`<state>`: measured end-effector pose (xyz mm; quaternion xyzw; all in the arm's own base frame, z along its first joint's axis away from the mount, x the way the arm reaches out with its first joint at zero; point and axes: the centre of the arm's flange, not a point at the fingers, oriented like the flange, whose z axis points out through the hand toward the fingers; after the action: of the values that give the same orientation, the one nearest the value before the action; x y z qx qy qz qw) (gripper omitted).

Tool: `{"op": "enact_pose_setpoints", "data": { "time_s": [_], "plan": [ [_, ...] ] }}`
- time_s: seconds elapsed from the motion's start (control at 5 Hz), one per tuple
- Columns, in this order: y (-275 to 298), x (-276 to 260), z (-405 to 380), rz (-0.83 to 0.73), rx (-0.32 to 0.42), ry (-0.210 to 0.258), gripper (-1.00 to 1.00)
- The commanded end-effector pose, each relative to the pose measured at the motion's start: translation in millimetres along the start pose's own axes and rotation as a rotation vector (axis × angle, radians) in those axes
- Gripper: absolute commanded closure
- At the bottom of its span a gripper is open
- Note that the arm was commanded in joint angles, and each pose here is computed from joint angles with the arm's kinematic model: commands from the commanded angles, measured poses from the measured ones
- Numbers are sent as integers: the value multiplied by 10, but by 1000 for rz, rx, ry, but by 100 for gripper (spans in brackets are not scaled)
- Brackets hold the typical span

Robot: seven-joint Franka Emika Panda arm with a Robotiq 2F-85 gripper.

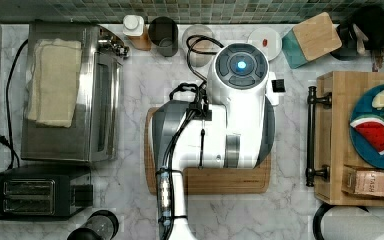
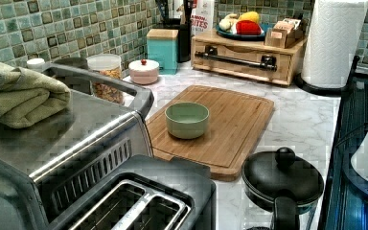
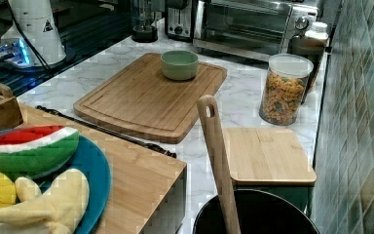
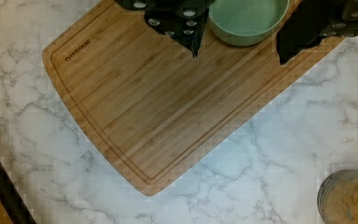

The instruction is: Open the drawer.

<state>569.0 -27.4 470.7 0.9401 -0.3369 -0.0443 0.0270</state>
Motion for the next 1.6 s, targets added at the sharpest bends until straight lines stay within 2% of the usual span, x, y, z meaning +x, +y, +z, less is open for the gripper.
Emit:
{"op": "enact_pose_setpoints", "data": {
  "time_s": [0.2,0.6,0.8,1.0,1.2,1.6],
  "plan": [
    [-34,-40,43,-10,-6,-7,-100],
    [281,124,246,-266,-27,-26,-100],
    [479,255,321,-334,-31,5,-100],
    [715,379,477,-411,-24,84,-100],
    [856,551,560,-449,-91,107,-100],
    [1275,929,768,-521,-84,111,-100]
  ]
}}
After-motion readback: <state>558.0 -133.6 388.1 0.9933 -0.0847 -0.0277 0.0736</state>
